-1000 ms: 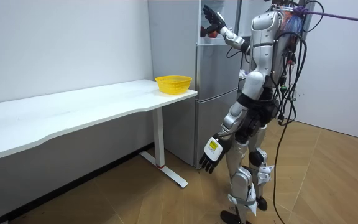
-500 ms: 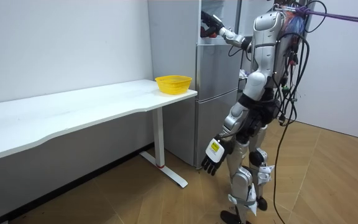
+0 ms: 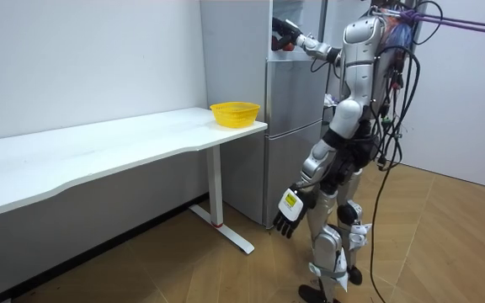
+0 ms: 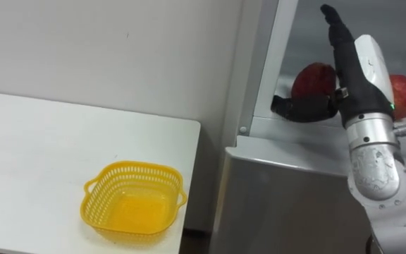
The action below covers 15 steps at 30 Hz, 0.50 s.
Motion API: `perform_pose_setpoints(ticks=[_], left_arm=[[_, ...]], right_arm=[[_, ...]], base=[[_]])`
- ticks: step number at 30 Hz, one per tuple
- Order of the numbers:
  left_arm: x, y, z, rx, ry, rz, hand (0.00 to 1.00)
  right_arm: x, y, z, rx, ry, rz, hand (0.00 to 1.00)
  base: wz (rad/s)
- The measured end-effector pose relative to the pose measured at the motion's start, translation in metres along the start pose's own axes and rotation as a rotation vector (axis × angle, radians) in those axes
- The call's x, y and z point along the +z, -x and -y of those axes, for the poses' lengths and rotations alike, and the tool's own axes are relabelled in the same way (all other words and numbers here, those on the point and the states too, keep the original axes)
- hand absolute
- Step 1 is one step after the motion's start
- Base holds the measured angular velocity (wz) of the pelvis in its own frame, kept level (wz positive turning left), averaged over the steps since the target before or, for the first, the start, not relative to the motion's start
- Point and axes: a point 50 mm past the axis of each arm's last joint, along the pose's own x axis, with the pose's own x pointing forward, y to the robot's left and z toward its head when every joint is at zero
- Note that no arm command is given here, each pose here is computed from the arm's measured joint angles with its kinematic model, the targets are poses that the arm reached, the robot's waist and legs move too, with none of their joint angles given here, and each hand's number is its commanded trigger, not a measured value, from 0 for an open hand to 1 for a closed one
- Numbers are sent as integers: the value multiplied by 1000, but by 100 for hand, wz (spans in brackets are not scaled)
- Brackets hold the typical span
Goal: Retrieve from the upper fridge
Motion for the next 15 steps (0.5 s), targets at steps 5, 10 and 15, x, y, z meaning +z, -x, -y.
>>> perform_pose_setpoints(ticks=[5,10,15], left_arm=[[-3,0,-2,-4,-12,-20,0],[-11,1,0,-10,-31,-70,0],[-15,1,1,-13,-29,-97,0]], right_arm=[[-4,-8,0,31,-15,-47,0],[-6,-10,0,54,-24,-71,0],[-9,-12,-1,86,-90,-102,0]], base=[[4],[5],[-2]])
